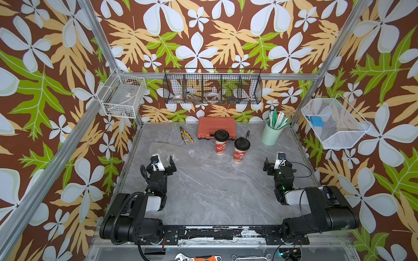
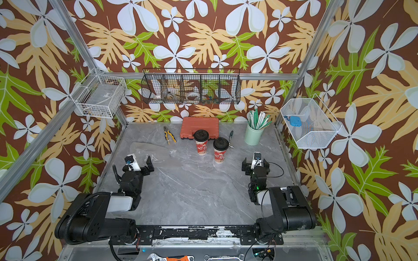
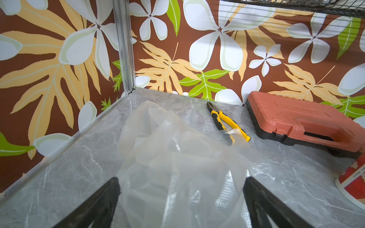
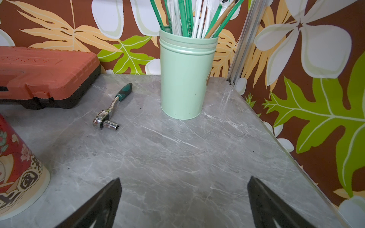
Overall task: Pack milk tea into plastic carrier bags
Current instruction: Pick up the plastic carrier bag from the center of the board.
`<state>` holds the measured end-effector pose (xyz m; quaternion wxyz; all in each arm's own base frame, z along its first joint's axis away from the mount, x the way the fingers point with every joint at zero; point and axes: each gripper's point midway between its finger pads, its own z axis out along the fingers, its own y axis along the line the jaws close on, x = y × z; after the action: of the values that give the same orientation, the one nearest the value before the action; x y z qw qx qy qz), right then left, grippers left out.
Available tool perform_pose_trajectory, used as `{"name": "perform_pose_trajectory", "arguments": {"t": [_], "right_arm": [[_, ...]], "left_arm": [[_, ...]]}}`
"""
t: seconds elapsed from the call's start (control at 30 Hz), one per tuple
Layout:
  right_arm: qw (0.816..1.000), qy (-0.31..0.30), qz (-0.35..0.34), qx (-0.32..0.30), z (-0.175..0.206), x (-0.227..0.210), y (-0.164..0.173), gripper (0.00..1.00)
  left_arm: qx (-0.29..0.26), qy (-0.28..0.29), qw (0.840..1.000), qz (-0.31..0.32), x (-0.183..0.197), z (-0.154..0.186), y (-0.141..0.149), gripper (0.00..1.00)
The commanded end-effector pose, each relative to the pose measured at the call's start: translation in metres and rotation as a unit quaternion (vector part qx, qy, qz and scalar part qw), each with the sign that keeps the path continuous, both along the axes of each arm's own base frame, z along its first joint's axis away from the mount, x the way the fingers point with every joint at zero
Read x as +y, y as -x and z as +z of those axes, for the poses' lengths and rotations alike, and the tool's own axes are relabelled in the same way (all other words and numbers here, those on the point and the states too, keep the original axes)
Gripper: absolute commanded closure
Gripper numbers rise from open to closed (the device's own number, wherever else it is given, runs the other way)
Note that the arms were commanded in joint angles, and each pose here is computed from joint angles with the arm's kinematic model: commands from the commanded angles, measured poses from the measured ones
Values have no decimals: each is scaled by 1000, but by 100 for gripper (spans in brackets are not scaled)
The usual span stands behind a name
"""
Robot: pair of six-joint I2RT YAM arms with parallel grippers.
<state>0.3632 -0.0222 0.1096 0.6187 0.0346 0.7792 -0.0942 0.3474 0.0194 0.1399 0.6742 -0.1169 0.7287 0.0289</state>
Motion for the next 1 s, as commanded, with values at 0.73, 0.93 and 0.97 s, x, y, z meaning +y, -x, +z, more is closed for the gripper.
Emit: {"name": "perform_pose_trajectory", "arguments": {"t": [0.73,0.93,0.97], "right_arm": [[977,-150,128,78,92,62,-10,12],[970,-154,154,105,84,81,-8,12],[970,-154,153,106,83,81,-8,12]], "left_arm": [[138,172,975,1,-40,69,-23,19],[212,172,961,-52,-110,54,-72,27],[223,180,957,-51,-117,48,-80,27]]}}
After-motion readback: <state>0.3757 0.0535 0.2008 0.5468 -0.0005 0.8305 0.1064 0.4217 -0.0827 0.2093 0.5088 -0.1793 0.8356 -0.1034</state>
